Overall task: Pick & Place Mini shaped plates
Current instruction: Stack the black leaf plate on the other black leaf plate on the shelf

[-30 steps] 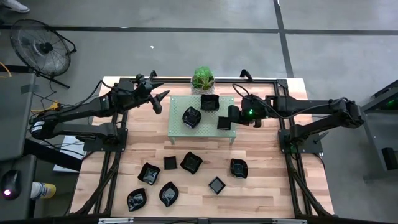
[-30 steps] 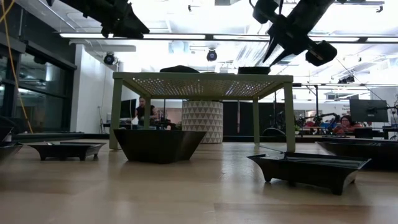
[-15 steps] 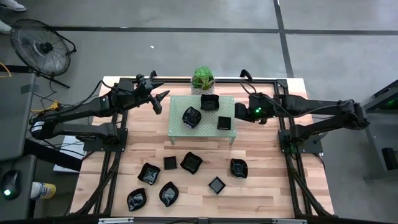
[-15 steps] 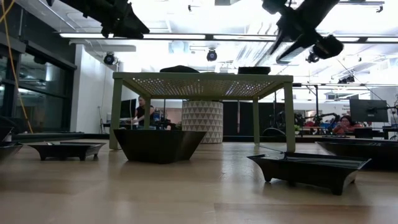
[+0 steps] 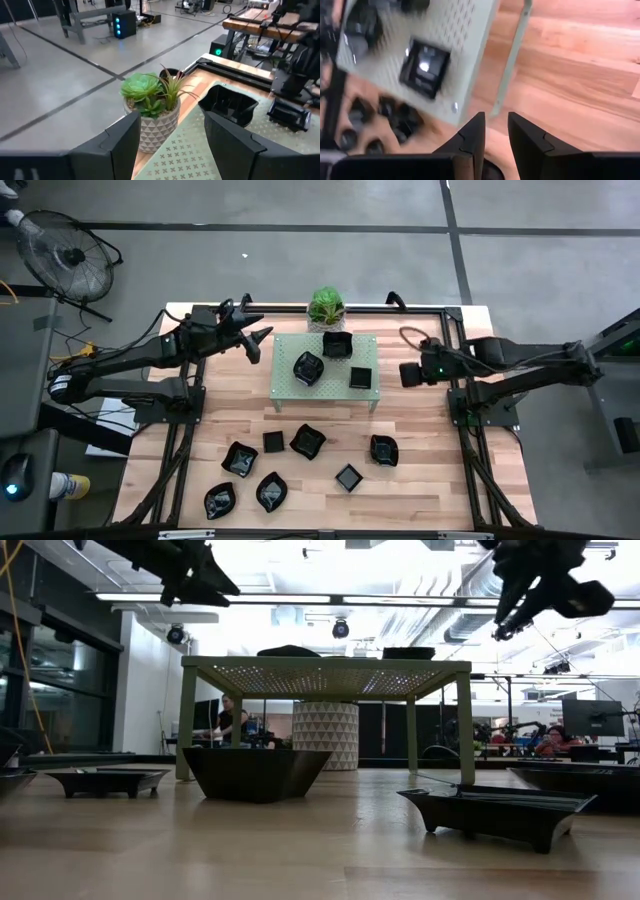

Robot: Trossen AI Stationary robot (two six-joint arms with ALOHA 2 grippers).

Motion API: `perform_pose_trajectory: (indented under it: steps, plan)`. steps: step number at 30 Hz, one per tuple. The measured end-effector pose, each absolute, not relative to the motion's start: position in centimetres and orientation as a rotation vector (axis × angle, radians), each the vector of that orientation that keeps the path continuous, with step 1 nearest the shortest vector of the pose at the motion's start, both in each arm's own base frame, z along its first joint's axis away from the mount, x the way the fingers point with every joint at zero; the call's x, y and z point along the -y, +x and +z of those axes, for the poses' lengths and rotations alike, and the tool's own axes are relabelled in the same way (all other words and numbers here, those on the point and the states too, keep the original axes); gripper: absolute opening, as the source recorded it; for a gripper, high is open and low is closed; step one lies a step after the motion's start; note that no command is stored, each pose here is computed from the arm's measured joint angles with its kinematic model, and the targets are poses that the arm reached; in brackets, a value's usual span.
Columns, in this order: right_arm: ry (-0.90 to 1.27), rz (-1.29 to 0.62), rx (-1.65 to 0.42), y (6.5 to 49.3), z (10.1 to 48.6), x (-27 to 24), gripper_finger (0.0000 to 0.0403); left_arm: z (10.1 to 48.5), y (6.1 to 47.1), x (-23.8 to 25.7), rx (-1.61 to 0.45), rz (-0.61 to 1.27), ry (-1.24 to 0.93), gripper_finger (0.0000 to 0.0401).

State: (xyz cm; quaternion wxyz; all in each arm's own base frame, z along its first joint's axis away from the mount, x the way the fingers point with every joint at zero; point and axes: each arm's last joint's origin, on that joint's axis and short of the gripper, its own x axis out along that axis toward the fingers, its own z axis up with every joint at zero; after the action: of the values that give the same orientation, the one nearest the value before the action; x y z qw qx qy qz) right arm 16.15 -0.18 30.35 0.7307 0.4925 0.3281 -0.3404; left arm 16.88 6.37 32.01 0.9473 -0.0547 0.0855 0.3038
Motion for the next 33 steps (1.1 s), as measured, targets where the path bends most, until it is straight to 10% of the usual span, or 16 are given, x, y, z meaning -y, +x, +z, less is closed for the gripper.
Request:
perform_pose_trajectory:
  steps: [33]
  plan:
    - [0.989, -0.617, -1.106, 17.7, 23.1, -16.6, 0.0092, 32.3, 16.1, -5.7, -0.113, 0.500, -0.407, 0.0216]
